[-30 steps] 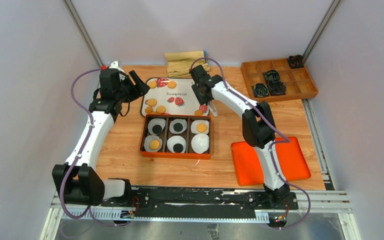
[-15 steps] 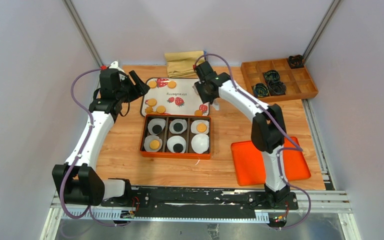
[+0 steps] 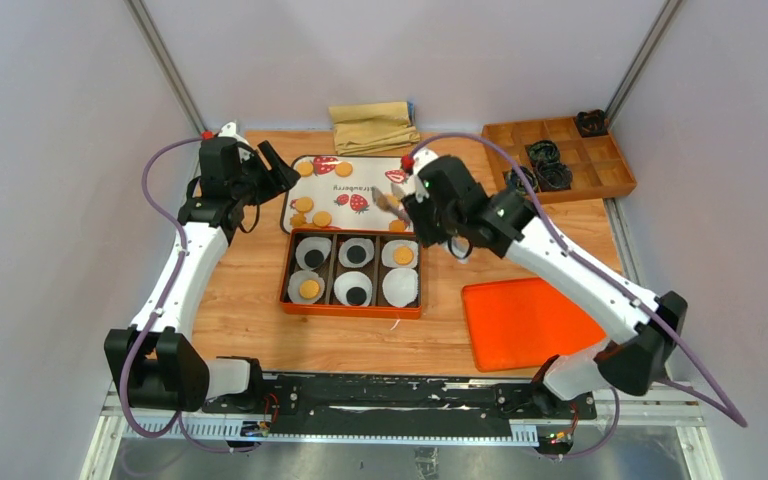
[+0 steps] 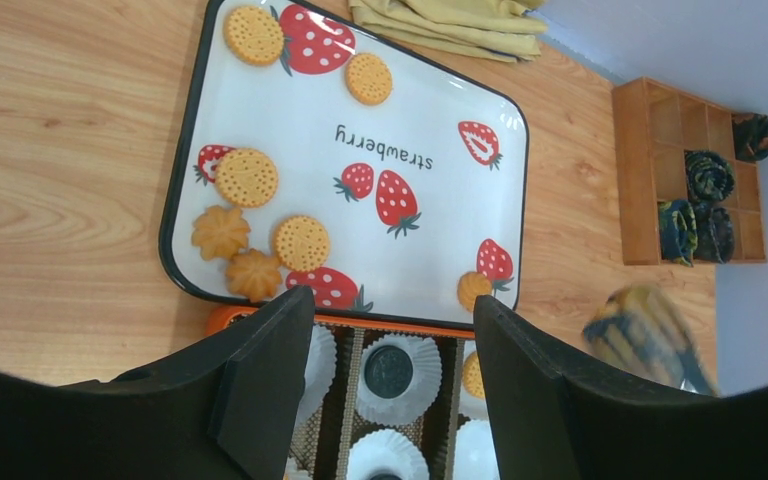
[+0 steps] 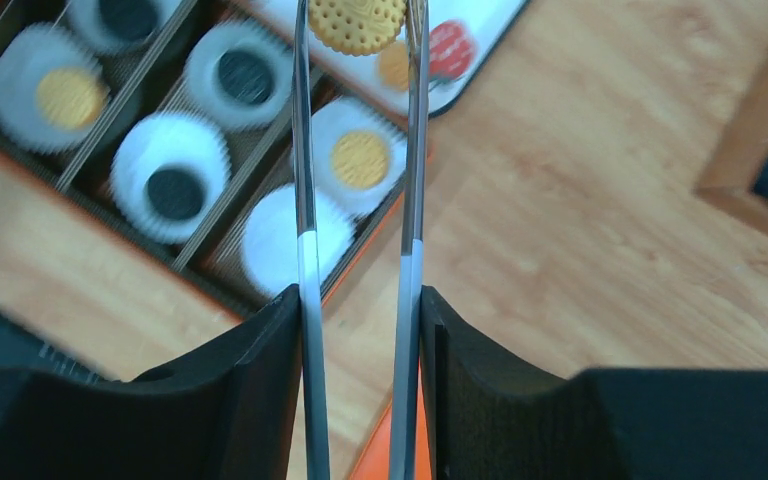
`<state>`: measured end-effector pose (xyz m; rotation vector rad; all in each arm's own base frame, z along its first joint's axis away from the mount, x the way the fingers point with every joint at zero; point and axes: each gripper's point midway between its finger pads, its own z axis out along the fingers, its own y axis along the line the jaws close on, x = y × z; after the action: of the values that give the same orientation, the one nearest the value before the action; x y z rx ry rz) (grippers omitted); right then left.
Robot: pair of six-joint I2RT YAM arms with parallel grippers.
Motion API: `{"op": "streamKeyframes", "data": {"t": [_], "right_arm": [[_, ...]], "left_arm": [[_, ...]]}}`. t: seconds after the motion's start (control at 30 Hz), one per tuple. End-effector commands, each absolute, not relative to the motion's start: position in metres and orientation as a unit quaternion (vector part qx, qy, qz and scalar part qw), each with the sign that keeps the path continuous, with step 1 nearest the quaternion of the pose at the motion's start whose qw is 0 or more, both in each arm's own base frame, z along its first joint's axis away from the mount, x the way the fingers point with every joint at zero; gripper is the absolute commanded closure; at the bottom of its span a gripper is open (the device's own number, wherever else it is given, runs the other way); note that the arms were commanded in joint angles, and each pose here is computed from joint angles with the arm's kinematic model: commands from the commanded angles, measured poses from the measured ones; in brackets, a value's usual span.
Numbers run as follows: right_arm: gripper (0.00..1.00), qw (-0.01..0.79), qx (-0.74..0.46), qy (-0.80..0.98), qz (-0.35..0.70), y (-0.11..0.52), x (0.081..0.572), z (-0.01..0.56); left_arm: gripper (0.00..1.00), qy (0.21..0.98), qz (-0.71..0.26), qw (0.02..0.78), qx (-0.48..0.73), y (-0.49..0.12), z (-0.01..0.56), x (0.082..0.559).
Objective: Pack the cookies
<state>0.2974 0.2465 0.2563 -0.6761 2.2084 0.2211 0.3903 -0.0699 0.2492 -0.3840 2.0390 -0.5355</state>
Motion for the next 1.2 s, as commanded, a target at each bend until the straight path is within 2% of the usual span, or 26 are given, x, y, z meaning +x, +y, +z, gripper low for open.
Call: {"op": "streamKeyframes", "data": {"t": [0.0, 0.2, 0.53, 0.87, 1.03, 1.17], "right_arm": [[0.81, 0.350, -0.310, 0.879, 0.088, 0.247, 0.230, 0.233], [0.80, 0.303, -0.302, 0.899, 0.092, 0.232, 0.177, 0.198], [0.79, 0.251, -0.314, 0.913, 0.076, 0.227, 0.146, 0.169], [0.55, 0.258, -0.306, 0.915, 0.049, 0.231, 0.157, 0.168], [0.49, 0.271, -0.307, 0.912, 0.040, 0.232, 0.164, 0.173], [0.48, 0.275, -0.313, 0.909, 0.037, 0.235, 0.167, 0.175]], "left_arm": [[0.33, 0.833, -0.225, 0.482, -0.151, -0.073, 0.254, 0.386], [0.33, 0.834, -0.229, 0.480, -0.149, -0.078, 0.252, 0.386], [0.33, 0.833, -0.230, 0.482, -0.145, -0.080, 0.254, 0.381], [0.30, 0.827, -0.238, 0.492, -0.130, -0.084, 0.262, 0.378], [0.28, 0.825, -0.246, 0.494, -0.123, -0.086, 0.264, 0.378], [0.26, 0.825, -0.249, 0.493, -0.118, -0.088, 0.264, 0.379]]}}
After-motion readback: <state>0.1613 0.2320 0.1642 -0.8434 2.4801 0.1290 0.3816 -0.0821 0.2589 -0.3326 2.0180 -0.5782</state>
